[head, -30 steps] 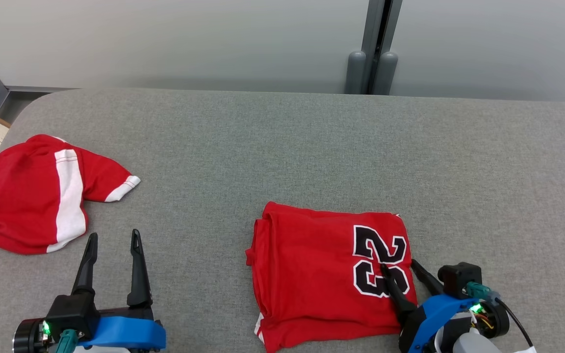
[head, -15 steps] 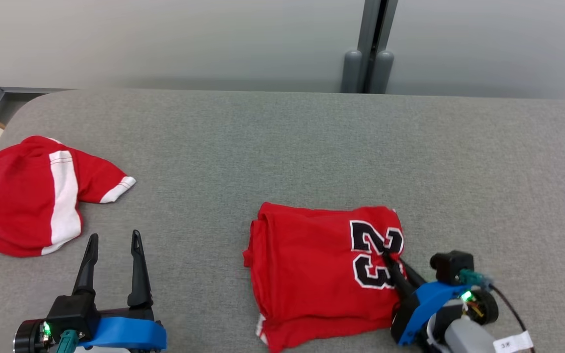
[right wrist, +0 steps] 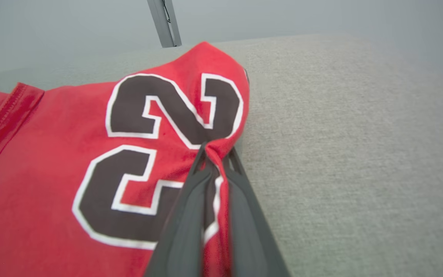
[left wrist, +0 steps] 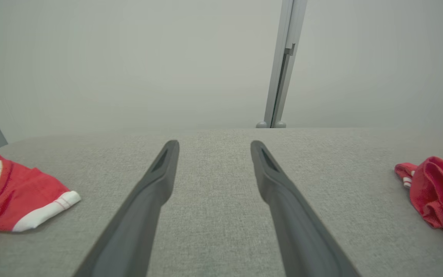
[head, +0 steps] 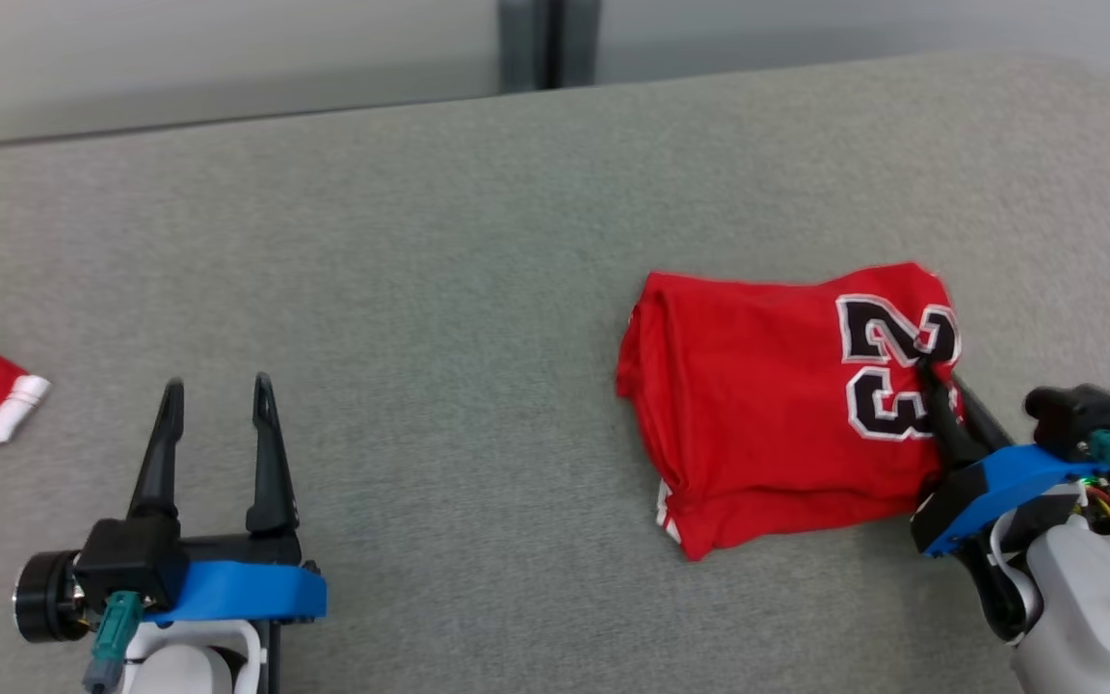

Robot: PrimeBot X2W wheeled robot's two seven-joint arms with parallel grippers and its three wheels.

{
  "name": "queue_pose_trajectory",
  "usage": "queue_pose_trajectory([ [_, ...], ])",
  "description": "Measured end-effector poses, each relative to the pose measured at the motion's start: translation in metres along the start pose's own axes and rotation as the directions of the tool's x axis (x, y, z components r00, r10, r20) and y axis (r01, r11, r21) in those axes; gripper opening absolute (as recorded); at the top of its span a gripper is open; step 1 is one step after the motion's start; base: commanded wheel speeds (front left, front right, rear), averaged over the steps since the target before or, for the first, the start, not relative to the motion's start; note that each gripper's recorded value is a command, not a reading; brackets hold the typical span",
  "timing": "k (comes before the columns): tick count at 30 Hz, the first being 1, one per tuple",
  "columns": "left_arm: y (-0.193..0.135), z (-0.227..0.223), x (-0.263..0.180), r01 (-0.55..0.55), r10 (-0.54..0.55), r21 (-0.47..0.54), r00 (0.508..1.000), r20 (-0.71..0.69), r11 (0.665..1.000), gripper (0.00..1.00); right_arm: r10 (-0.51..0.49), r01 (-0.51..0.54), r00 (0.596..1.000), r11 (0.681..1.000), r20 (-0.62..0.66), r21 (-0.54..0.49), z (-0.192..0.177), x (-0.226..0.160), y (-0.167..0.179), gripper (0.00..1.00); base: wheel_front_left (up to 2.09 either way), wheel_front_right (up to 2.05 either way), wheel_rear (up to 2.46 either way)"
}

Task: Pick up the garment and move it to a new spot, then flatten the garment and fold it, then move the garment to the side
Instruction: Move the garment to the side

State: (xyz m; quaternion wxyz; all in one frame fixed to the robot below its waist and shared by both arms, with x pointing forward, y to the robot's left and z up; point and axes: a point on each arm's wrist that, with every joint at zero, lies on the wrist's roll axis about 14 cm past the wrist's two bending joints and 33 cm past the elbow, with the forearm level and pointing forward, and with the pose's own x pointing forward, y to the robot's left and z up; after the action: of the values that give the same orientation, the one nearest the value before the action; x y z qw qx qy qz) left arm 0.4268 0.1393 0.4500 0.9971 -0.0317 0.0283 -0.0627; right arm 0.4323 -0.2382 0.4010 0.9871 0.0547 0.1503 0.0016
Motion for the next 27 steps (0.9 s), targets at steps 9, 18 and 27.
queue_pose_trajectory([
  [9,-0.027,-0.002,0.044,0.101,-0.102,0.013,0.994,0.029,0.995,1.0,-0.126,0.126,0.992,0.992,0.02,-0.006,0.003,-0.013,-0.05,0.0,0.0,0.0,0.0],
  [18,-0.02,-0.004,0.05,0.091,-0.091,0.024,0.995,0.033,0.996,1.0,-0.093,0.099,0.991,0.993,0.095,-0.066,0.04,0.022,-0.052,0.0,0.0,0.0,0.0],
  [27,-0.003,-0.015,0.059,0.06,-0.061,0.038,0.998,0.024,0.997,1.0,-0.111,0.137,0.983,0.974,0.148,-0.179,0.101,0.083,-0.088,0.0,0.0,0.0,0.0],
])
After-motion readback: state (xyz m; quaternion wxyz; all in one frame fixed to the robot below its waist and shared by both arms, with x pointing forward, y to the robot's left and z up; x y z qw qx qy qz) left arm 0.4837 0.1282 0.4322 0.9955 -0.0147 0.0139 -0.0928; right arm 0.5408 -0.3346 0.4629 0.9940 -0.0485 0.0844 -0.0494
